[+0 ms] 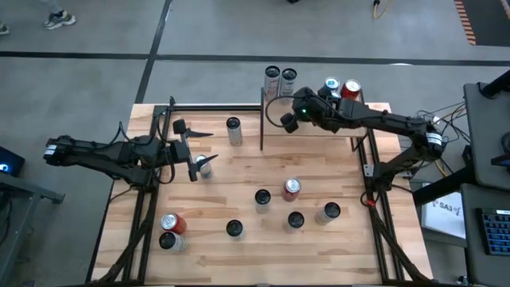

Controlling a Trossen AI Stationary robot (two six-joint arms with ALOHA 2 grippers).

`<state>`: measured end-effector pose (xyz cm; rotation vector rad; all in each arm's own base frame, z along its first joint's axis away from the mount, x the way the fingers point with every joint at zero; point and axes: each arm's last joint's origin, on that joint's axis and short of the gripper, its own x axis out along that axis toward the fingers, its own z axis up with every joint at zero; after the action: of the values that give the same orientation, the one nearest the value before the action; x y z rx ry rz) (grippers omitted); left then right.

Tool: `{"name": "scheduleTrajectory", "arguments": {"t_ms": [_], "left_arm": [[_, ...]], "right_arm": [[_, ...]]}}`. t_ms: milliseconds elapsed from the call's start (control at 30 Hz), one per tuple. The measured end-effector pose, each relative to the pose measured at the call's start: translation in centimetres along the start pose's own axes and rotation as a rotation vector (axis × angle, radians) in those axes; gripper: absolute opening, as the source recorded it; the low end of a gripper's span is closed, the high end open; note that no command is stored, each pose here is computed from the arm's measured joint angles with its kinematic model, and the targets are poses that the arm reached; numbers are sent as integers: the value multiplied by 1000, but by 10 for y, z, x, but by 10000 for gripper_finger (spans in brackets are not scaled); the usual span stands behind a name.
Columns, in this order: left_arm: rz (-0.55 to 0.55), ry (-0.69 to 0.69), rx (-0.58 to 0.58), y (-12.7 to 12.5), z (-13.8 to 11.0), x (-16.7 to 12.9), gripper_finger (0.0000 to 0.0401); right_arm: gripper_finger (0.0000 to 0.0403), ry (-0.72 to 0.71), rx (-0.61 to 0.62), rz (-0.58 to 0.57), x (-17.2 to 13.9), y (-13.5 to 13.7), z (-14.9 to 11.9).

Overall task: Place canned beverage on shelf
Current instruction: Put the middle white yellow soda can on the shelf

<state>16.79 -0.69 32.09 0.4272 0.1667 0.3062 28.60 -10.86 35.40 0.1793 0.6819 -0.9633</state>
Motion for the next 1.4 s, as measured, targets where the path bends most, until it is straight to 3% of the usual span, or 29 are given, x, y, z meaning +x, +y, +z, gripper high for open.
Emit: {"name": "scheduleTrajectory", "arguments": {"t_ms": [400, 733, 1000, 1400], "left_arm": [[-4, 8, 10, 0, -1, 0, 292], [-6, 13, 12, -1, -1, 0, 292], [-5, 12, 14, -1, -1, 0, 292], [-5, 12, 14, -1, -1, 0, 292]], "right_arm": [[9, 3, -14, -25, 4, -9, 3], [9, 46, 33, 59, -23, -6, 8], [9, 147, 24, 11, -31, -16, 3], [9, 145, 28, -49, -19, -35, 10]]}}
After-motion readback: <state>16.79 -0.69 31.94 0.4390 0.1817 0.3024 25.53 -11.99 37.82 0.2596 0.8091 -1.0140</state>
